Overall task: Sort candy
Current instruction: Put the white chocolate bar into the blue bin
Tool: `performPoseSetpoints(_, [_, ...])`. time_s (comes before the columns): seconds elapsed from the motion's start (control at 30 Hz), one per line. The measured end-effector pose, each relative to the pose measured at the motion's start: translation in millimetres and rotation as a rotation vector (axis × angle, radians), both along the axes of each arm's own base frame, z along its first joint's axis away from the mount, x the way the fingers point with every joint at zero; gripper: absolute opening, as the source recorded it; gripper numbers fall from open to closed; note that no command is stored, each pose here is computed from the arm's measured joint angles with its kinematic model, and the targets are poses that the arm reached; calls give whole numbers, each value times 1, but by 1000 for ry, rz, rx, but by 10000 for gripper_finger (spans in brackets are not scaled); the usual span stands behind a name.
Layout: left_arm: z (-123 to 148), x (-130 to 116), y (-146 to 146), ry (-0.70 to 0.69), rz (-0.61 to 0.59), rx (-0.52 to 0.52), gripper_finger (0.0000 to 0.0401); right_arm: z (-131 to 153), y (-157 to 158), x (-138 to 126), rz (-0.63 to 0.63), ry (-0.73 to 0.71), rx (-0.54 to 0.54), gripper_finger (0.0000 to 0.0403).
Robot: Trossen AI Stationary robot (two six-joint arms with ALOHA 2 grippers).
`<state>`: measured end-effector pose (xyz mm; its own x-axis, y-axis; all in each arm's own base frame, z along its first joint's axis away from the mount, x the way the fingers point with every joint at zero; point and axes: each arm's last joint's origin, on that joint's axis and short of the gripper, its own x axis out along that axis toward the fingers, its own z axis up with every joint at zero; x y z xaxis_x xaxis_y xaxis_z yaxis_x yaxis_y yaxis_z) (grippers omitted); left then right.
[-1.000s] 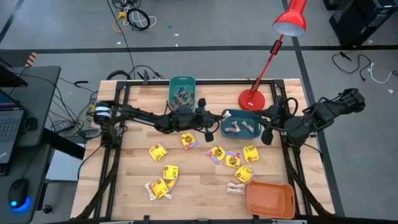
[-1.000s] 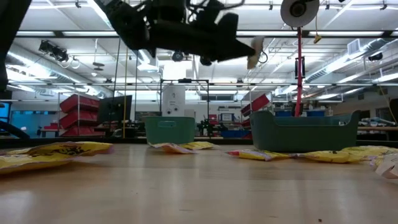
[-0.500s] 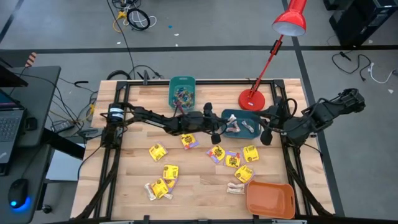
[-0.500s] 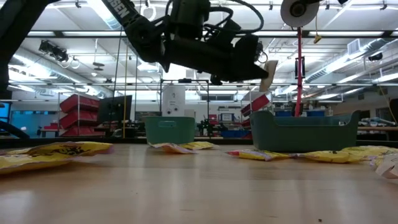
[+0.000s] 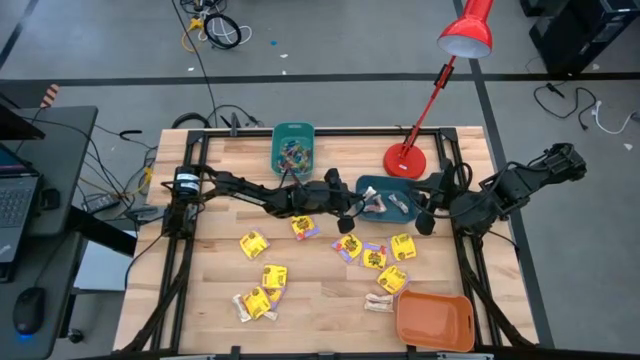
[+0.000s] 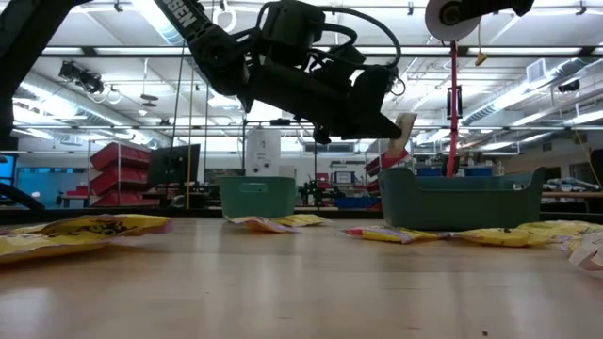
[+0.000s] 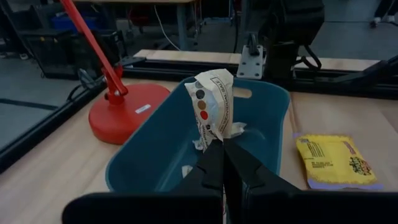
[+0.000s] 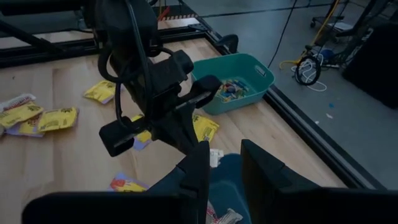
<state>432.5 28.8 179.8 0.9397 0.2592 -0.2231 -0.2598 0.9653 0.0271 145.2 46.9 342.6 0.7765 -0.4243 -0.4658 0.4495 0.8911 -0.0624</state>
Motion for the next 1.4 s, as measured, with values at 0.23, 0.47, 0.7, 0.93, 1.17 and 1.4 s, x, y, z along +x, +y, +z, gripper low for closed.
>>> performPoseSetpoints(0.23, [-4,-1,0,38,4,-18,0,0,0,0,0,-1,0,77])
performPoseSetpoints(0.47, [-8,-2,0,77,8,-19,0,0,0,0,0,-1,0,77])
performPoseSetpoints(0.7, [-8,-2,-1,79,-3,-17,7,0,0,0,0,-1,0,77])
performPoseSetpoints(0.93, [-8,-2,-2,80,-38,-23,15,0,0,0,0,-1,1,77])
performPoseSetpoints(1.17, [-8,-2,-2,83,-39,-22,16,1,1,1,1,-16,7,77])
performPoseSetpoints(1.4, [-8,-2,-2,83,-64,-28,16,1,1,1,1,-17,8,77])
